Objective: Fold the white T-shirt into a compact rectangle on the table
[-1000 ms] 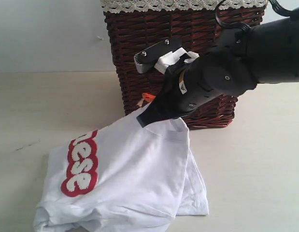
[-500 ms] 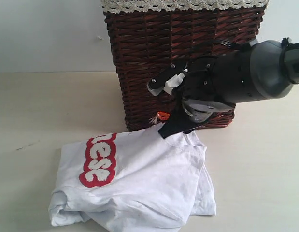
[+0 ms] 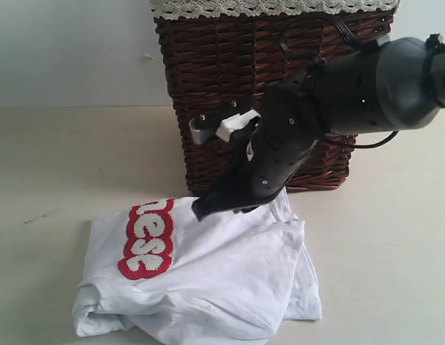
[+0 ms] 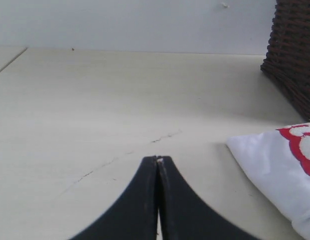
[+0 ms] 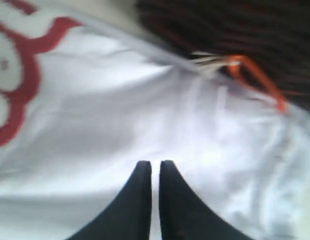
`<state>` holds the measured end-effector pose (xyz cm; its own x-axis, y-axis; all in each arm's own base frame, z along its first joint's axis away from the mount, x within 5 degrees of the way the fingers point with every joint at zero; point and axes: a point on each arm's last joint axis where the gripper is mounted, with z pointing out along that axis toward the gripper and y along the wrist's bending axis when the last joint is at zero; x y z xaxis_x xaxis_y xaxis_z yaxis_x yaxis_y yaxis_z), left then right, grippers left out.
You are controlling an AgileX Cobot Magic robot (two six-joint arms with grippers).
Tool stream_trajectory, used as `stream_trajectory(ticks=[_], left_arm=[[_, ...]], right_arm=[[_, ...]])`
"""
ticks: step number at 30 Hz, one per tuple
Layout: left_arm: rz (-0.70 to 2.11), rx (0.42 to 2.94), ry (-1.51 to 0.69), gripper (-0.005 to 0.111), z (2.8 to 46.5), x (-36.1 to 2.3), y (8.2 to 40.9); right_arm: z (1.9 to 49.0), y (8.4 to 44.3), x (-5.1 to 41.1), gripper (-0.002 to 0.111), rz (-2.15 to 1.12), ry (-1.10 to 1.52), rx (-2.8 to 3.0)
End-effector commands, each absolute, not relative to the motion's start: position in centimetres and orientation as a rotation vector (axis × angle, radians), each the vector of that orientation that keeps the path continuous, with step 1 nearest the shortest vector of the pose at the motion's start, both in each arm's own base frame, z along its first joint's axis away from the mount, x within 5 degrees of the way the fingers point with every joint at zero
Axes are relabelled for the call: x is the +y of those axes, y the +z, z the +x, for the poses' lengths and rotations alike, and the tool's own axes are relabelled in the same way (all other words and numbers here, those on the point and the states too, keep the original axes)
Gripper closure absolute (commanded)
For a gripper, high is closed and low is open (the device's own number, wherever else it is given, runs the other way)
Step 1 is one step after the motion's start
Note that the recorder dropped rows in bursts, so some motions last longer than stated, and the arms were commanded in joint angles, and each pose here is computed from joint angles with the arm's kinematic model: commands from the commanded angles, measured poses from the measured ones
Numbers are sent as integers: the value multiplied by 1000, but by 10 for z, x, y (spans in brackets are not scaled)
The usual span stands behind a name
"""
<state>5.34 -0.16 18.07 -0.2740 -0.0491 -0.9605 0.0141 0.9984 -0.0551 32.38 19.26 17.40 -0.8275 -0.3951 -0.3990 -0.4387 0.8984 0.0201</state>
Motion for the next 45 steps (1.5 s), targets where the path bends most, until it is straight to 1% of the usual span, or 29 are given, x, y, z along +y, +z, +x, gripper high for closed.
stream_trajectory(ticks=[1, 6, 10, 13, 19, 21, 24, 27, 30, 33, 35, 37, 41, 45], left_arm=[[-35, 1836, -71, 107, 53, -2, 181], [-35, 1836, -71, 107, 53, -2, 181], [-35, 1836, -71, 107, 53, -2, 181], [-35, 1836, -71, 107, 53, -2, 181], [-35, 1836, -71, 107, 53, -2, 181], [-35, 1836, -71, 107, 53, -2, 181], [-35, 1836, -71, 107, 53, -2, 181], [-35, 1836, -71, 107, 53, -2, 181], [-35, 1836, -71, 107, 53, -2, 181], [-35, 1836, -71, 107, 53, -2, 181], [-35, 1836, -71, 107, 53, -2, 181], [-35, 1836, -71, 107, 53, -2, 181], [-35, 1836, -71, 107, 53, -2, 181], [-35, 1836, -71, 107, 53, -2, 181]], right_arm=[[302, 146, 216, 108, -812, 380, 2720], [285, 105, 229, 108, -938, 355, 2855], [284, 99, 230, 108, -946, 351, 2868], [285, 113, 231, 108, -941, 361, 2825], [280, 172, 232, 108, -924, 428, 2660], [270, 188, 241, 108, -963, 462, 2600], [252, 194, 262, 108, -1038, 493, 2531], [239, 181, 283, 108, -1091, 504, 2513], [233, 153, 297, 108, -1107, 495, 2555], [225, 128, 304, 108, -1151, 479, 2617], [222, 117, 305, 108, -1171, 466, 2651], [222, 114, 304, 108, -1175, 463, 2665], [222, 132, 304, 108, -1174, 482, 2620], [219, 179, 300, 108, -1157, 529, 2488]])
